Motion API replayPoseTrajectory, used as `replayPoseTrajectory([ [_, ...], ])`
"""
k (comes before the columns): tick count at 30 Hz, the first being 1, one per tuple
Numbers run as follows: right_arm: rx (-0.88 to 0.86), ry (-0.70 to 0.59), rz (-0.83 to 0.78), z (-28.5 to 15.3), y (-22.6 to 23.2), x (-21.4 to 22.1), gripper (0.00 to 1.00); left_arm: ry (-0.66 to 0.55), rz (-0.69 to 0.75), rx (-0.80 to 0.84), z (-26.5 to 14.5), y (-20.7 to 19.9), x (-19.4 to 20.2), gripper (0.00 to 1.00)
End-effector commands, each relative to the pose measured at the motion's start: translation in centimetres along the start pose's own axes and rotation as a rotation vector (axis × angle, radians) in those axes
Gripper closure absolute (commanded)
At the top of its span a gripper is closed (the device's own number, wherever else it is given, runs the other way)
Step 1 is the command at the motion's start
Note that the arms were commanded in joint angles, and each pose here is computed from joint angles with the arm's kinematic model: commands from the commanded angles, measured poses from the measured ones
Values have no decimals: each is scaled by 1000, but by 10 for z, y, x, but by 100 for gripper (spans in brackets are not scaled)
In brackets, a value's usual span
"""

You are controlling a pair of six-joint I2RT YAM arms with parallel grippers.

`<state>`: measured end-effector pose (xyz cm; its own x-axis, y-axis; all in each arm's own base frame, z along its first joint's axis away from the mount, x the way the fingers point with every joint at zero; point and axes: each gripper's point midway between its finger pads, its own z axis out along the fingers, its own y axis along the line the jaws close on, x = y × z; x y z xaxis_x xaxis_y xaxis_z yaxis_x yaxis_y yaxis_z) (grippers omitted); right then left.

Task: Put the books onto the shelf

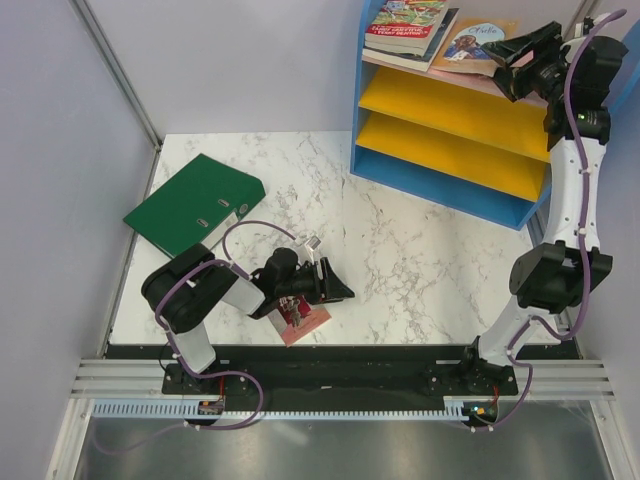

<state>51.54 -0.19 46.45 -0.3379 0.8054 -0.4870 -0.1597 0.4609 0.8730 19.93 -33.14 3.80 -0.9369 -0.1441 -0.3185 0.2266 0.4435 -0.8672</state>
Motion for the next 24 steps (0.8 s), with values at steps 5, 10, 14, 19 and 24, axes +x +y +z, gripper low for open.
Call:
replayPoseTrajectory([
  [5,223,-42,-94,-23,-32,-1,2,26,-30,-64,-4,19,15,33],
  [10,370,-111,-184,-60,-40,-5,2,22,-24,-55,-6,10,11,33],
  [14,506,-108,-257,-94,-64,10,2,2,12,-71,-11,-11,-7,33],
  [19,566,23,-326,-145,-97,76,2,-79,31,-258,-32,-14,-34,32],
  [24,434,201,-316,-171,-118,180,2,-122,-181,-610,-88,28,-20,30],
])
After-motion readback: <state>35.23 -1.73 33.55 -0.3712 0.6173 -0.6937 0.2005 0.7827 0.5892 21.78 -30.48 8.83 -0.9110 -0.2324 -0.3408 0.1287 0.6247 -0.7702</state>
